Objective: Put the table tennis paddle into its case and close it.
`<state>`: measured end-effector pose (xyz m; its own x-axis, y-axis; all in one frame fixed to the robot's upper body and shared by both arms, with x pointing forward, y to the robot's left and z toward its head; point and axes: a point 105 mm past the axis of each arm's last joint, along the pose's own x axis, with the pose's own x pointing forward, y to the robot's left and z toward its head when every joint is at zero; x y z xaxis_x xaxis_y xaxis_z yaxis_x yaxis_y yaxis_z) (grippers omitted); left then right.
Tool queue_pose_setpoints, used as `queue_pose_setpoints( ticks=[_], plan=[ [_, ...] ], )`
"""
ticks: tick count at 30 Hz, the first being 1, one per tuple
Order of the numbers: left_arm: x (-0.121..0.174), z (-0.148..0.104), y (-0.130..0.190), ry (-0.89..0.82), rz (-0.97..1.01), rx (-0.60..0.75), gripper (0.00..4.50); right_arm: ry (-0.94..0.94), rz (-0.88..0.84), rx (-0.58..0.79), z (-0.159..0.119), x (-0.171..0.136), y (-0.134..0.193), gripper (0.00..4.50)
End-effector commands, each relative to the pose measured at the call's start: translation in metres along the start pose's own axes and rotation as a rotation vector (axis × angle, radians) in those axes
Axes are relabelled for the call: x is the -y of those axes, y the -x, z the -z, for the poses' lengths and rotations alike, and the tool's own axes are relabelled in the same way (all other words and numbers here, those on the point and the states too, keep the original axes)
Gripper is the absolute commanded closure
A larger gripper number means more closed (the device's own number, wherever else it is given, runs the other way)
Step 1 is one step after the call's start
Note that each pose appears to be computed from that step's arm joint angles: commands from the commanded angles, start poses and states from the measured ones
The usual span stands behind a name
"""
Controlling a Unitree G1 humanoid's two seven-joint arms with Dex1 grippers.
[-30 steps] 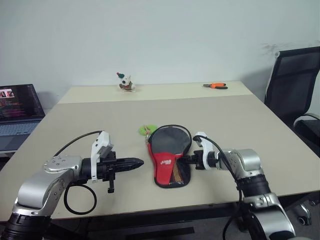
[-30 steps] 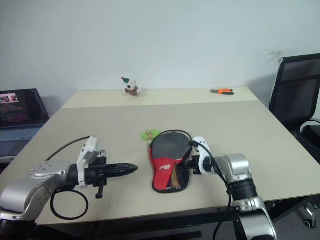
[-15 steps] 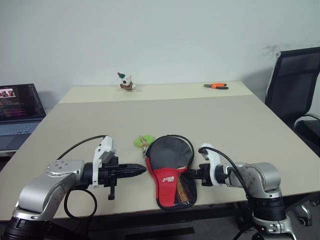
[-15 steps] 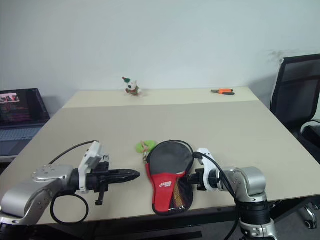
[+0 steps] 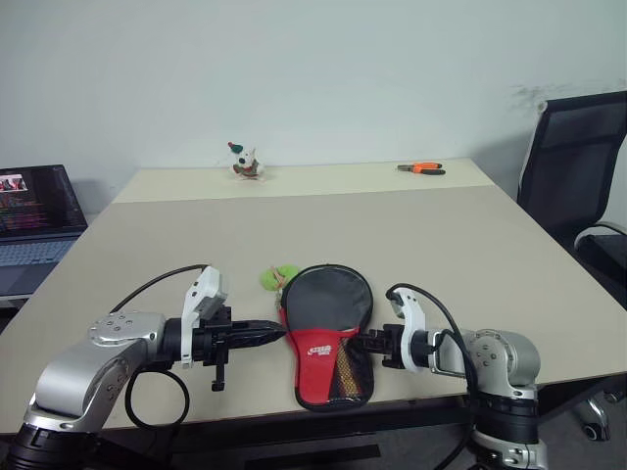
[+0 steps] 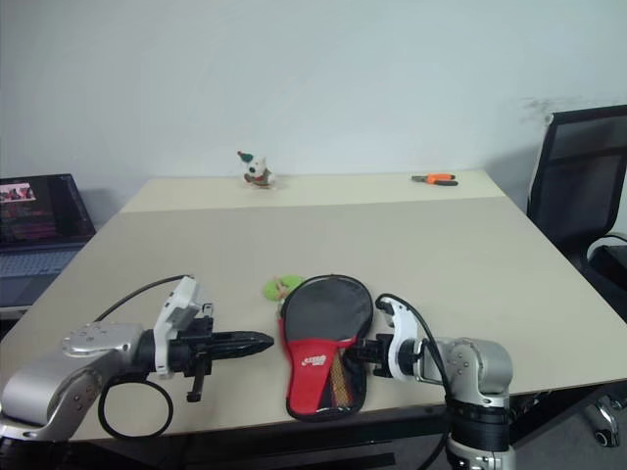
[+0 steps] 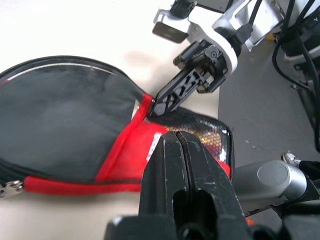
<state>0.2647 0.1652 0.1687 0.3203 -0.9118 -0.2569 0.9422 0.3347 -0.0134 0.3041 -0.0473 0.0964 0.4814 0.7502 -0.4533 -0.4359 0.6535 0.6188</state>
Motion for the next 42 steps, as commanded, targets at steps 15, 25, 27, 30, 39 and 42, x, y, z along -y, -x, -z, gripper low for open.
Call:
queue_pose_setpoints(
  ticks=[15, 25, 27, 30, 39, 42],
  plan=[
    [-0.001, -0.008, 0.004, -0.050, -0.030, 0.008, 4.50, 0.322, 0.027, 0.017, -0.013, -0.012, 0.028, 2.10],
    [-0.044, -0.009, 0.011, -0.021, -0.275, 0.031, 4.50, 0.590, -0.147, 0.098, -0.047, -0.052, 0.035, 0.02],
    [-0.065, -0.002, 0.017, -0.018, -0.400, 0.003, 4.50, 0.580, -0.145, 0.115, -0.049, -0.052, 0.019, 0.02],
    [-0.087, 0.003, 0.024, -0.009, -0.533, -0.008, 4.13, 0.576, -0.142, 0.119, -0.046, -0.051, 0.000, 0.00],
    [-0.127, 0.007, 0.007, 0.086, -0.635, 0.015, 1.02, 0.573, -0.122, 0.126, -0.038, -0.050, -0.018, 0.00],
    [-0.148, 0.012, -0.009, 0.150, -0.654, -0.012, 0.05, 0.571, -0.096, 0.137, -0.041, -0.047, -0.019, 0.00]
  ],
)
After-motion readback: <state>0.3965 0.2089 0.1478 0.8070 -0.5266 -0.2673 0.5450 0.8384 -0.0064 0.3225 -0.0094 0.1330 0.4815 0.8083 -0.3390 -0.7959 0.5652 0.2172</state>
